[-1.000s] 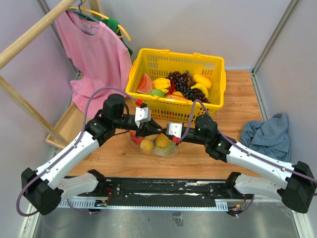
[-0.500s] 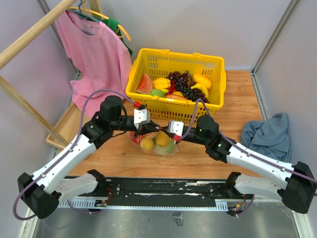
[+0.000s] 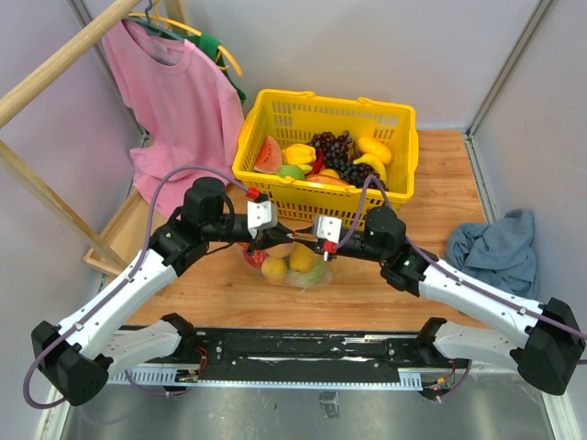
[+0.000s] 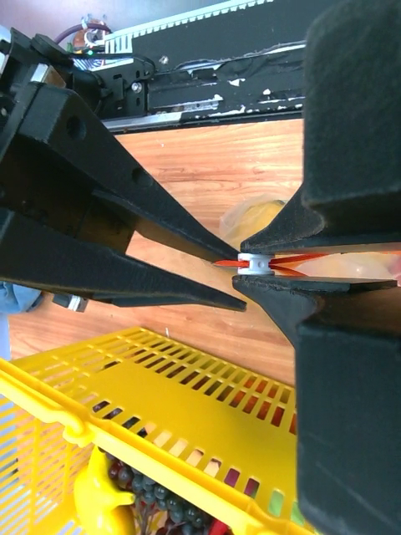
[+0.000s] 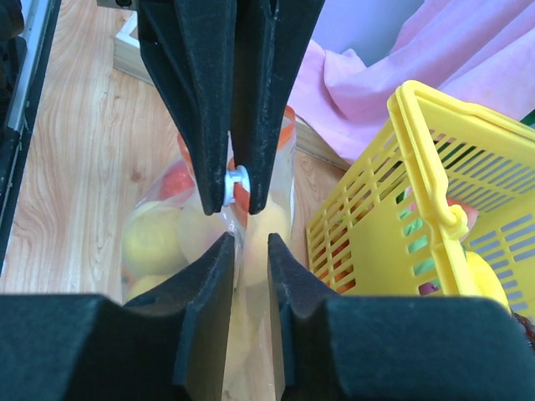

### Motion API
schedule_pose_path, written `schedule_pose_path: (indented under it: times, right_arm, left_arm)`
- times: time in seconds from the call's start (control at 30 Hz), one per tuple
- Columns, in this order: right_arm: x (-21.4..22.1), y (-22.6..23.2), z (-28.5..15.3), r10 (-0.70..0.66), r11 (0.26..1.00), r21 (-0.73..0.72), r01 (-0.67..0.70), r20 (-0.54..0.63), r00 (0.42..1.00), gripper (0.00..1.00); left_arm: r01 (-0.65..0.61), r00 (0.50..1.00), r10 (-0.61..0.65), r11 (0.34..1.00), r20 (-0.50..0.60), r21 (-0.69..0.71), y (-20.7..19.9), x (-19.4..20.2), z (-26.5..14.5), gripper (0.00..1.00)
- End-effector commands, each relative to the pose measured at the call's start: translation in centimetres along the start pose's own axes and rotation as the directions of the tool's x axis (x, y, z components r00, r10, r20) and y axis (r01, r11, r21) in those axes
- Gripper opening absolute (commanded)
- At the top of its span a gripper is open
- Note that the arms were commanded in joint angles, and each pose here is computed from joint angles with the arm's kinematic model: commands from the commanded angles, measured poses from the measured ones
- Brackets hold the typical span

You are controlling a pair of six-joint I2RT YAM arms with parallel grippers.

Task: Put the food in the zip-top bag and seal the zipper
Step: Zip the zipper food storage bag at the center of the board.

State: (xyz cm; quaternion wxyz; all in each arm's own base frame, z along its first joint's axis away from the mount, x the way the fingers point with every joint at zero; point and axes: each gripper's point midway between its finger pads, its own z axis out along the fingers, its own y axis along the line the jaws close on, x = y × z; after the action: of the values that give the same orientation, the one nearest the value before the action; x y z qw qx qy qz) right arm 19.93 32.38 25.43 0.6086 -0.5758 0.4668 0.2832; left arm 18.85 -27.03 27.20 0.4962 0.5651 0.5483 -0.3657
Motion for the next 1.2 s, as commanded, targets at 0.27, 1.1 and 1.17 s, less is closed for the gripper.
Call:
schedule_pose_path:
  times: [0.27,1.1,1.17]
  right_arm:
    - [-2.2,-1.3,1.0,0.026,0.999,-0.03,-0.024,0.044,0.999,0.14]
    - [-2.3,-1.9,-1.6,0.105,0.994,0.037,-0.106,0.024,0.994,0.12]
    - [-3.2,-1.6,-1.8,0.095,0.995,0.012,-0.096,0.039,0.995,0.2]
  left_arm:
    - [0.032,0.999,-0.034,0.997,0.033,0.066,-1.2,-0.5,0.3,0.0]
    - [0.035,0.997,-0.039,0.997,-0.061,-0.065,0.5,0.9,-0.7,0.0]
    - [0.032,0.998,-0.035,0.998,-0.054,-0.054,0.3,0.7,-0.7,0.0]
